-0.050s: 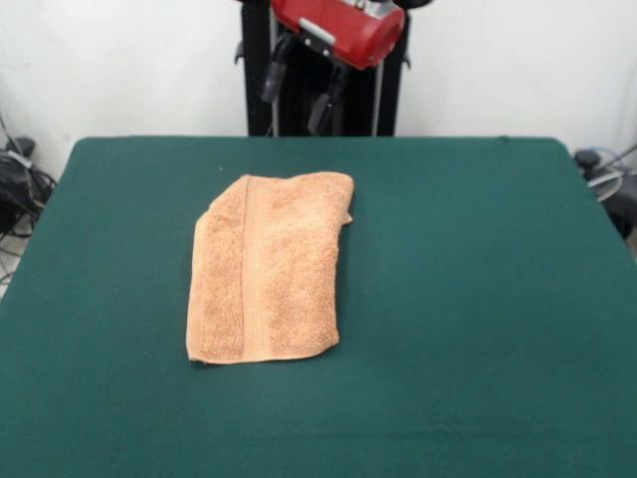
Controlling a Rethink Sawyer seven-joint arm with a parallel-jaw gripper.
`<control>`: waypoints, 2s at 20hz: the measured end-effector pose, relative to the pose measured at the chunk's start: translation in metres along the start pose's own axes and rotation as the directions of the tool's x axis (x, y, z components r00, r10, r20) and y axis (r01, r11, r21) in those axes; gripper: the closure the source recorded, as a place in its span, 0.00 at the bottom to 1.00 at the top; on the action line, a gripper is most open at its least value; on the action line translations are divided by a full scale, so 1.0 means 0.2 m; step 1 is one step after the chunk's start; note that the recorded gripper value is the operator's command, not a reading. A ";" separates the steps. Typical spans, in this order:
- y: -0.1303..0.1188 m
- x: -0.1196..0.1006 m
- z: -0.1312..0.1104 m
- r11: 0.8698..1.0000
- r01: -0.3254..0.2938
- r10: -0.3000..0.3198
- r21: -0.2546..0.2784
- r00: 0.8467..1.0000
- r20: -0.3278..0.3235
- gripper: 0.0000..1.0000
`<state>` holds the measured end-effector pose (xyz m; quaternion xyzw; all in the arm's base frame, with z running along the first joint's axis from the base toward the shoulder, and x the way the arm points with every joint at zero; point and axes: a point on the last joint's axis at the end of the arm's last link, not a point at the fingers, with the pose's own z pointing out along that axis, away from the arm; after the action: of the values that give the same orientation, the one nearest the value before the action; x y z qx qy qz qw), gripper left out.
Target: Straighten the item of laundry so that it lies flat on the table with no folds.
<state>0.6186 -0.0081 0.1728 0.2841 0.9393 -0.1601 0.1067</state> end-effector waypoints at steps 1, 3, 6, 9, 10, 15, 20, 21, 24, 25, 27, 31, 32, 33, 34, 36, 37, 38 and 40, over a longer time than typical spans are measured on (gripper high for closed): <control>0.02 -0.01 0.01 1.000 -0.026 0.026 0.002 1.000 0.000 0.00; 0.03 -0.03 0.02 0.998 -0.063 0.063 0.009 0.998 0.002 0.00; 0.02 -0.07 0.07 0.990 -0.139 0.139 0.034 0.990 -0.005 0.00; -0.03 -0.11 0.11 0.976 -0.205 0.207 0.078 0.978 -0.017 0.00; -0.05 -0.12 0.12 0.971 -0.220 0.222 0.089 0.975 -0.021 0.00; -0.13 -0.15 0.19 0.943 -0.284 0.295 0.177 0.955 -0.041 0.00; -0.18 -0.17 0.24 0.908 -0.333 0.358 0.254 0.932 -0.061 0.00; -0.17 -0.16 0.25 0.905 -0.339 0.366 0.257 0.929 -0.061 0.00; -0.16 -0.15 0.27 0.897 -0.355 0.383 0.262 0.922 -0.063 0.00; -0.15 -0.15 0.27 0.895 -0.361 0.389 0.264 0.919 -0.063 0.00; -0.13 -0.13 0.29 0.888 -0.373 0.402 0.269 0.913 -0.062 0.00; -0.09 -0.11 0.30 0.882 -0.387 0.418 0.267 0.906 -0.069 0.00; -0.08 -0.10 0.31 0.881 -0.392 0.424 0.265 0.903 -0.073 0.00; -0.07 -0.10 0.31 0.880 -0.396 0.428 0.263 0.901 -0.075 0.00; -0.06 -0.10 0.31 0.879 -0.399 0.432 0.261 0.899 -0.078 0.00; -0.05 -0.10 0.31 0.878 -0.404 0.437 0.257 0.896 -0.082 0.00; -0.03 -0.09 0.32 0.877 -0.409 0.442 0.253 0.893 -0.086 0.00; -0.02 -0.09 0.32 0.876 -0.410 0.443 0.252 0.892 -0.088 0.00; 0.00 -0.08 0.33 0.875 -0.415 0.448 0.249 0.889 -0.092 0.00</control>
<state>0.6393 -0.0399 0.1168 0.5078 0.8333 -0.2151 0.0377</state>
